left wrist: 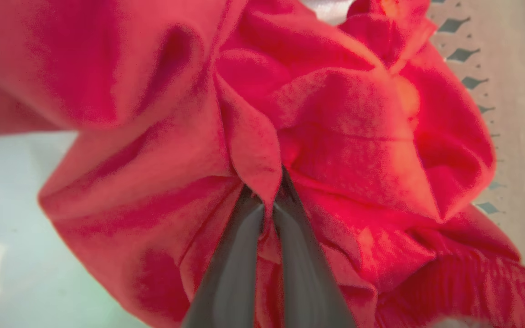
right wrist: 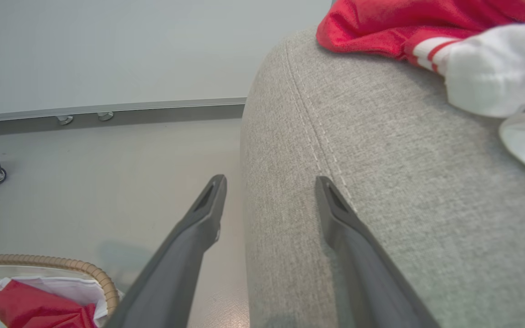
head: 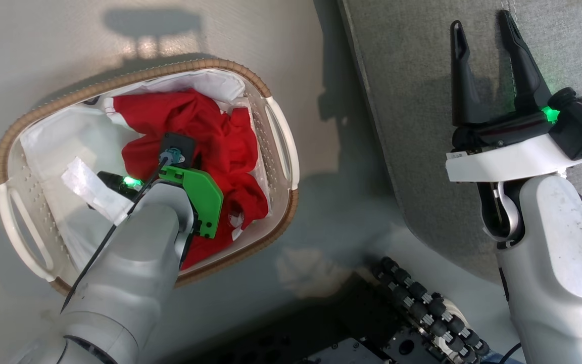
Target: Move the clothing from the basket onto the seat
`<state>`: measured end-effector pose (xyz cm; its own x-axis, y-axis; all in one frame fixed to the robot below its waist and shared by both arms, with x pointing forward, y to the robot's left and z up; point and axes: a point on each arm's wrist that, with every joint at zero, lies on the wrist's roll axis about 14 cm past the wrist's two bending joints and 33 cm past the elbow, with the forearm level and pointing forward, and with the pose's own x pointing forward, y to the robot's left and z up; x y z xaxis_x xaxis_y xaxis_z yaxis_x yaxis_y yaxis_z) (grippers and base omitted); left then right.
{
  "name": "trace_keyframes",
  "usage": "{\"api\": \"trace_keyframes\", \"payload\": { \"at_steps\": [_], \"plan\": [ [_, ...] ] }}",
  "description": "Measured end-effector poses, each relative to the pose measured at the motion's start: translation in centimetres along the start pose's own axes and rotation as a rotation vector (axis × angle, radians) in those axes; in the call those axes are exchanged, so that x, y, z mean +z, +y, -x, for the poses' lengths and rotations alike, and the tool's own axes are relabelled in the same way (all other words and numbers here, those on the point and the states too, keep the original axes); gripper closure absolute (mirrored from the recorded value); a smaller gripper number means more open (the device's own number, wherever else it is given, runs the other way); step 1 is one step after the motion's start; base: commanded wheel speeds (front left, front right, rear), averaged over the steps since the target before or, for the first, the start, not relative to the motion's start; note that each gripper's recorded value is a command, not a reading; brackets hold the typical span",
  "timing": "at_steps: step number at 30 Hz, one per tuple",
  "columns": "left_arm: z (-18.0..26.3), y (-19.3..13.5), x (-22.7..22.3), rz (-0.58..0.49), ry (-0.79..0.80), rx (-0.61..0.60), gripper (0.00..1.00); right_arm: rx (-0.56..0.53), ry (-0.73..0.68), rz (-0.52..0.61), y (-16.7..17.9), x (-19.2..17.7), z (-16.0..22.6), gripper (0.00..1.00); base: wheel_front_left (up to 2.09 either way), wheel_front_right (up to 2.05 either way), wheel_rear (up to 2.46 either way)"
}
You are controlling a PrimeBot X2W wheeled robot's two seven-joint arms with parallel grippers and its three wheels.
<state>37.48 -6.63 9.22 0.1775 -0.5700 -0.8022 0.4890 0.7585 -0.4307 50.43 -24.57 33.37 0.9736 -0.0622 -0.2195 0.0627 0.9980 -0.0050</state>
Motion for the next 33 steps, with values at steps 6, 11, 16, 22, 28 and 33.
{"api": "trace_keyframes", "payload": {
  "at_steps": [6,11,16,22,28,33],
  "plan": [
    [1.5,0.0,1.9,-0.006,-0.093,0.002,1.0,0.006,-0.008,0.023,0.2,0.7,0.2,0.0,0.0,0.0,0.0],
    [3.6,-0.7,3.2,-0.012,-0.162,-0.002,1.0,0.021,-0.028,0.045,0.8,2.0,0.6,0.0,0.0,0.0,0.0],
    [6.3,-1.5,4.9,-0.041,-0.232,-0.004,1.0,0.033,-0.046,0.057,1.4,3.4,1.6,0.0,0.0,0.0,0.0],
    [10.3,-3.2,8.4,-0.096,-0.364,-0.005,1.0,0.037,-0.077,0.062,1.8,5.6,3.5,0.0,0.0,0.0,0.0],
    [15.4,-4.3,11.4,-0.215,-0.501,0.029,1.0,0.048,-0.112,0.063,2.4,7.7,5.9,0.0,0.0,0.0,0.0],
    [20.3,-5.5,14.7,-0.327,-0.645,0.06,1.0,0.061,-0.149,0.054,3.0,9.4,8.1,0.0,0.0,0.0,0.0]
  ]
}}
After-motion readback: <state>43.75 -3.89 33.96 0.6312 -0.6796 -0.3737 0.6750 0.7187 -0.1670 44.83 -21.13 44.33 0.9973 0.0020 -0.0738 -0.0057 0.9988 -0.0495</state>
